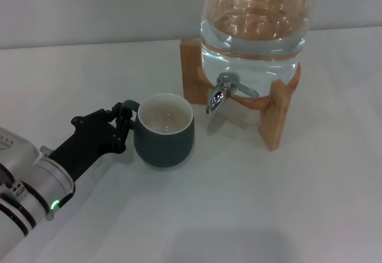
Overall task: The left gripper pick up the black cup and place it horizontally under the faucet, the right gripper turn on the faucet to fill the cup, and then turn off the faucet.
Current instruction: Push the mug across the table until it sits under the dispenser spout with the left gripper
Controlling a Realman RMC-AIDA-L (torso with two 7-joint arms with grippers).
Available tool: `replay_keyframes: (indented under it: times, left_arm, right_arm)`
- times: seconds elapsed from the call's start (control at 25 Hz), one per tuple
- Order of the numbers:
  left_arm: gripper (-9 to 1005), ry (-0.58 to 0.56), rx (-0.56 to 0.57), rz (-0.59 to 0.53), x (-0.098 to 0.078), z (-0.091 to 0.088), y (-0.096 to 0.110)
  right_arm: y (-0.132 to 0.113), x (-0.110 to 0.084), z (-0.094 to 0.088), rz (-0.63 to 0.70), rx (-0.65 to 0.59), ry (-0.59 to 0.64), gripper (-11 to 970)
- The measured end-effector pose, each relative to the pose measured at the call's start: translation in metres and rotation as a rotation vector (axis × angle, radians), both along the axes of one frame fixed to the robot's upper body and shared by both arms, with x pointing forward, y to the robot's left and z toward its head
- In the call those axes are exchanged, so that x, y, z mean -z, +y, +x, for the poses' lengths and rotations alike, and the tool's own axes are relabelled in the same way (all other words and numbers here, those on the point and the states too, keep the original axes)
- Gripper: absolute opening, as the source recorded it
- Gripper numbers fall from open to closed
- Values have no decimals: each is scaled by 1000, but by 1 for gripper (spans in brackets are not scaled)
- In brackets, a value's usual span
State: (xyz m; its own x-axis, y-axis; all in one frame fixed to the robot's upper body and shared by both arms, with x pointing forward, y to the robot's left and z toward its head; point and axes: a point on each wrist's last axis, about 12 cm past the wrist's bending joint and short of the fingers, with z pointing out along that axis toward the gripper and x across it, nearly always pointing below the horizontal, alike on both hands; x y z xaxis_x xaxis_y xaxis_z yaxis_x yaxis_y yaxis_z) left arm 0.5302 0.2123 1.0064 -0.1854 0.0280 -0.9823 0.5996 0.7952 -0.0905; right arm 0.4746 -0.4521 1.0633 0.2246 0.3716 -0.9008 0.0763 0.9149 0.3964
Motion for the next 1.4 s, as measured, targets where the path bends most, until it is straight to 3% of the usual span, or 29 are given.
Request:
replay_keyframes:
  times: [1.4]
  left_arm:
    - [136,23,88,24,-2,6,-24]
  right_arm:
    - [2,-1,4,-2,-7,-4,841]
